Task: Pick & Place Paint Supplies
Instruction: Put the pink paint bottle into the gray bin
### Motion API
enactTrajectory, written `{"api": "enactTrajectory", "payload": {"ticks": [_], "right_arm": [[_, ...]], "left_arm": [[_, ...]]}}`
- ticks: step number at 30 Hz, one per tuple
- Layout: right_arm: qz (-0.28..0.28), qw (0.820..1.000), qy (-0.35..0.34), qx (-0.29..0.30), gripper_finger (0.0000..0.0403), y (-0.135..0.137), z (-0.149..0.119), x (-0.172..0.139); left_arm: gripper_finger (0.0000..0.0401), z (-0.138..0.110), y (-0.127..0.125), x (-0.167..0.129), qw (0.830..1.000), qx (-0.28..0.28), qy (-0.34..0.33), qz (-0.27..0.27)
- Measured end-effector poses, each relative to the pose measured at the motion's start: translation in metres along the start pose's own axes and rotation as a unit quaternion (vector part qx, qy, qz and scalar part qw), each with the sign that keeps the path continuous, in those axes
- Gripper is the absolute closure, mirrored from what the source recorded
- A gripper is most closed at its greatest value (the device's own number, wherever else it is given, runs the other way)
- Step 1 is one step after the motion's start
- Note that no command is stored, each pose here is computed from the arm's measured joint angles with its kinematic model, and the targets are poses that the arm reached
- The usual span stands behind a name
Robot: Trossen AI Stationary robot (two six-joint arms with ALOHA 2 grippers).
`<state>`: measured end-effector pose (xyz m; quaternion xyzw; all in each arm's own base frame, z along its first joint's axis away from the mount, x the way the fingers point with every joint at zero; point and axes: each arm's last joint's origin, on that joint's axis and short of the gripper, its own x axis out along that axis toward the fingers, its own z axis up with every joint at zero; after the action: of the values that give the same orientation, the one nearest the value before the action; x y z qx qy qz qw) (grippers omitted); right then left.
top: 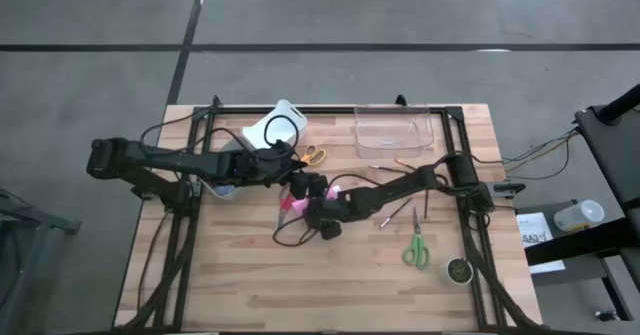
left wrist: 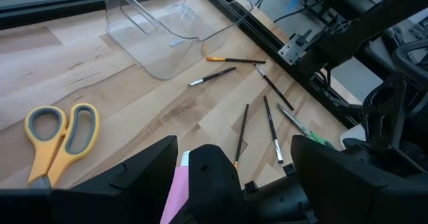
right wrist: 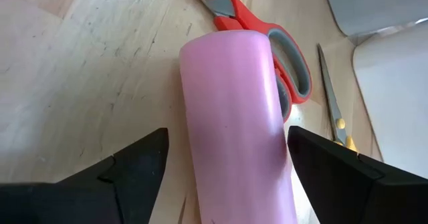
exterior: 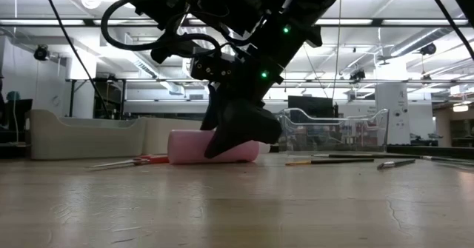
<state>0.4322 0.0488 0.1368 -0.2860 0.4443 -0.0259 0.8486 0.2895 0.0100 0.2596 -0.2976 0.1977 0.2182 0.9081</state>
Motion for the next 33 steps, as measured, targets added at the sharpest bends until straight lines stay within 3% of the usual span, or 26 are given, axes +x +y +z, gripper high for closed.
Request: {"api": "enactTrajectory", "payload": {"ticks": [6,11,20,26,33], "right_arm": [[0.009,1.0,-0.009,0.014,0.0097,-0.007,0.007,-0.027],[0.076,0.995,-0.017,0.056,0.0097,-0.016,0.006,-0.063],[0.083,0.987,-0.093,0.105,0.0097,-0.025,-0.024,-0.126],[0.083,0.963,-0.171,0.189,0.0097,-0.022,-0.056,-0.17],[0.109,0.923,-0.233,0.287,0.0097,-0.009,-0.102,-0.204]], "left_arm": [[0.0097,0.0,0.0,0.0,1.0,0.0,0.0,0.0],[0.0098,0.0,0.0,0.0,1.0,0.0,0.0,0.0],[0.0098,-0.001,0.001,0.0,1.0,0.002,0.007,0.006],[0.0098,-0.002,0.002,0.0,1.0,0.003,0.009,0.008],[0.0098,-0.002,0.002,0.0,1.0,0.003,0.009,0.009]]}}
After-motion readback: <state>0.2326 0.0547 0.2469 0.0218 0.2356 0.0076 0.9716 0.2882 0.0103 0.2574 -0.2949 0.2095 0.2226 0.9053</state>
